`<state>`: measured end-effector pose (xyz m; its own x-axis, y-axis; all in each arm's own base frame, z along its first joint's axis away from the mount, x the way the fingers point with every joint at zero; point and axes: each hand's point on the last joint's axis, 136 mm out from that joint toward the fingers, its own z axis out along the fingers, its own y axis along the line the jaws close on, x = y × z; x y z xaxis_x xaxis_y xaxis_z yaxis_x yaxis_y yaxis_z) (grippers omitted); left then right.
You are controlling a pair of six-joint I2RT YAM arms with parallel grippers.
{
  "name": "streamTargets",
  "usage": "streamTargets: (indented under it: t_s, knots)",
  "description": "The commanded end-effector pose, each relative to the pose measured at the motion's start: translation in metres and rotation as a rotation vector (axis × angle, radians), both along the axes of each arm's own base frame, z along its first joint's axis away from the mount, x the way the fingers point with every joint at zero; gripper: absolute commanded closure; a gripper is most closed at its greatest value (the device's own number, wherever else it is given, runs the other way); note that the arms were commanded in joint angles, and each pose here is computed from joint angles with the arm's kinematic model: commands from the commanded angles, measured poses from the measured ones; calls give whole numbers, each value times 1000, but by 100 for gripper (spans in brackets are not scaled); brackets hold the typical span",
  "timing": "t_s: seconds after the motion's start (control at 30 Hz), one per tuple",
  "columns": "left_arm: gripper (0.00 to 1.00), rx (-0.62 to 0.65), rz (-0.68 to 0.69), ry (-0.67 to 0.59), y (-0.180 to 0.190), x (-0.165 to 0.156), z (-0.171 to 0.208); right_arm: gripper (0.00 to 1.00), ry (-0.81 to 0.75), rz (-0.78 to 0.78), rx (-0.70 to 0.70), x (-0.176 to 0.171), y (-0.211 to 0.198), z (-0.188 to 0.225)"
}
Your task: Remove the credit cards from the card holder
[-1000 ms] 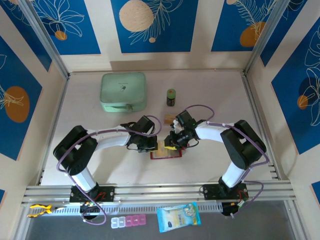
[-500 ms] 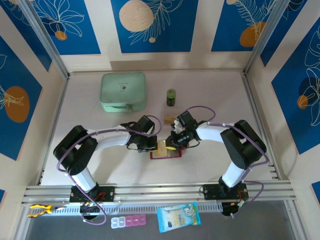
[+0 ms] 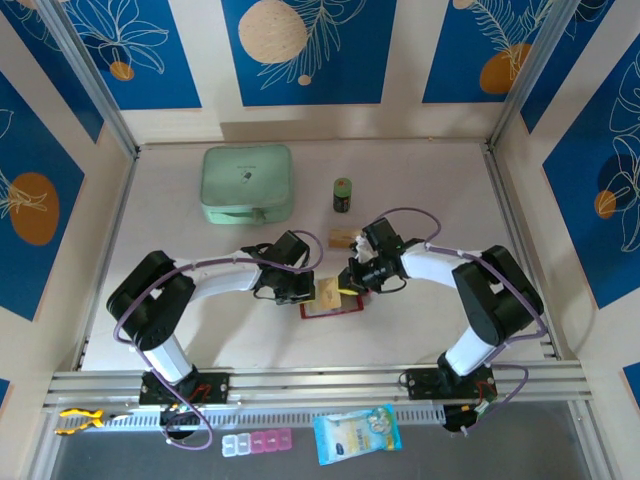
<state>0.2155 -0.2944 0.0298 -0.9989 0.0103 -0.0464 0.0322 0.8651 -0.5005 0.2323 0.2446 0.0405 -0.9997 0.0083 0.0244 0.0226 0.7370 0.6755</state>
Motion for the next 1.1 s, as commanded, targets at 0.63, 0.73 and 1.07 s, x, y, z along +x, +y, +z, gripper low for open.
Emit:
streamTargets:
  t_s: [0.63, 0.73, 1.07]
  knots:
    - [98, 30, -8, 20, 4, -5, -4, 94, -84, 83, -173, 2, -26, 14]
    - [98, 27, -8, 18, 4, -5, -4, 94, -84, 86, -173, 2, -23, 15]
    - [97, 18, -10, 18, 1, -5, -4, 87, -55, 80, -126, -6, -6, 21]
